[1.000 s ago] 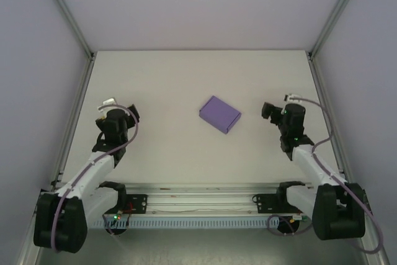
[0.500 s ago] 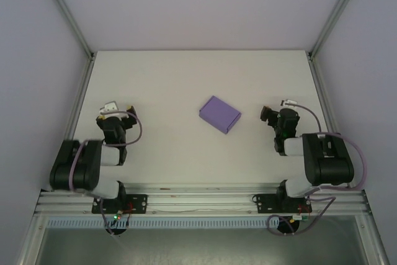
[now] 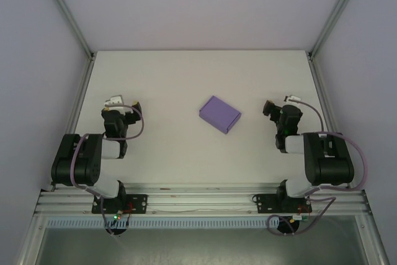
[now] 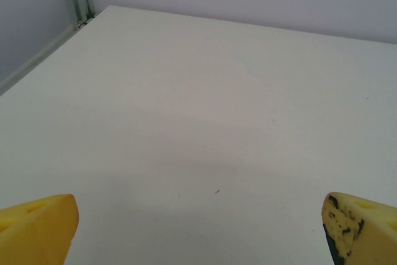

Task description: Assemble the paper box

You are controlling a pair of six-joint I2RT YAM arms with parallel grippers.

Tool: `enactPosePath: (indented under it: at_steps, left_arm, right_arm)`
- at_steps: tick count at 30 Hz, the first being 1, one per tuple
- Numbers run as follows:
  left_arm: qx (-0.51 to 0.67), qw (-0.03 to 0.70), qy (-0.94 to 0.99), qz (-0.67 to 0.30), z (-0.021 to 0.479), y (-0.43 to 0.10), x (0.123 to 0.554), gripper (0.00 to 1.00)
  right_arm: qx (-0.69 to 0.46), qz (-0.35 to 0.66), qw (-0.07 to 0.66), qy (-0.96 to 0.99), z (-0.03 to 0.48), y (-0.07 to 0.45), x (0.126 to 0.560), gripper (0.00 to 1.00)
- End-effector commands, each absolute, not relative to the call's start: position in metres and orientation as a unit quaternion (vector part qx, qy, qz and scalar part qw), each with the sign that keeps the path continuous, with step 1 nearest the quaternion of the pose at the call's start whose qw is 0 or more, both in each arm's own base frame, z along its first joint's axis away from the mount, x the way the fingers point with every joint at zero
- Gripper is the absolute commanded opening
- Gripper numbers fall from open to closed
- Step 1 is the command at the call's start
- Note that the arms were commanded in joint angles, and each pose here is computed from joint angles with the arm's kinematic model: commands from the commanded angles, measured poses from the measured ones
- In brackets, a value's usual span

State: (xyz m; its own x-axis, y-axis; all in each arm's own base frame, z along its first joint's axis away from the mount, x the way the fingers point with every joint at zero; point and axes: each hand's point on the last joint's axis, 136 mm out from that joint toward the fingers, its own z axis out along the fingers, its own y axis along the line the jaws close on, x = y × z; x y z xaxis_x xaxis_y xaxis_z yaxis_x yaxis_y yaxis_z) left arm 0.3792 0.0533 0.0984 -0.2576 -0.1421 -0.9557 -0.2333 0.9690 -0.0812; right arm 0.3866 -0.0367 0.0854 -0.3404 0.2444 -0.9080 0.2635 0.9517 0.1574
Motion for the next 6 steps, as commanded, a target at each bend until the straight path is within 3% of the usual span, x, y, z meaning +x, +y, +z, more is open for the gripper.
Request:
enactPosePath:
  at_steps: [1, 6]
  left_arm:
    - [-0.103, 0.606, 0.788, 0.033, 0.1055, 0.0467, 0.3836, 1.00]
    - [-0.101, 0.601, 0.792, 0.036, 0.1052, 0.0450, 0.3847, 1.00]
  right_arm:
    - [0.165, -0.013, 0.568, 0.806, 0.0972, -0.0411, 0.3906, 1.00]
    - [0.166, -0.014, 0.568, 0.806, 0.0975, -0.0416, 0.3901, 1.00]
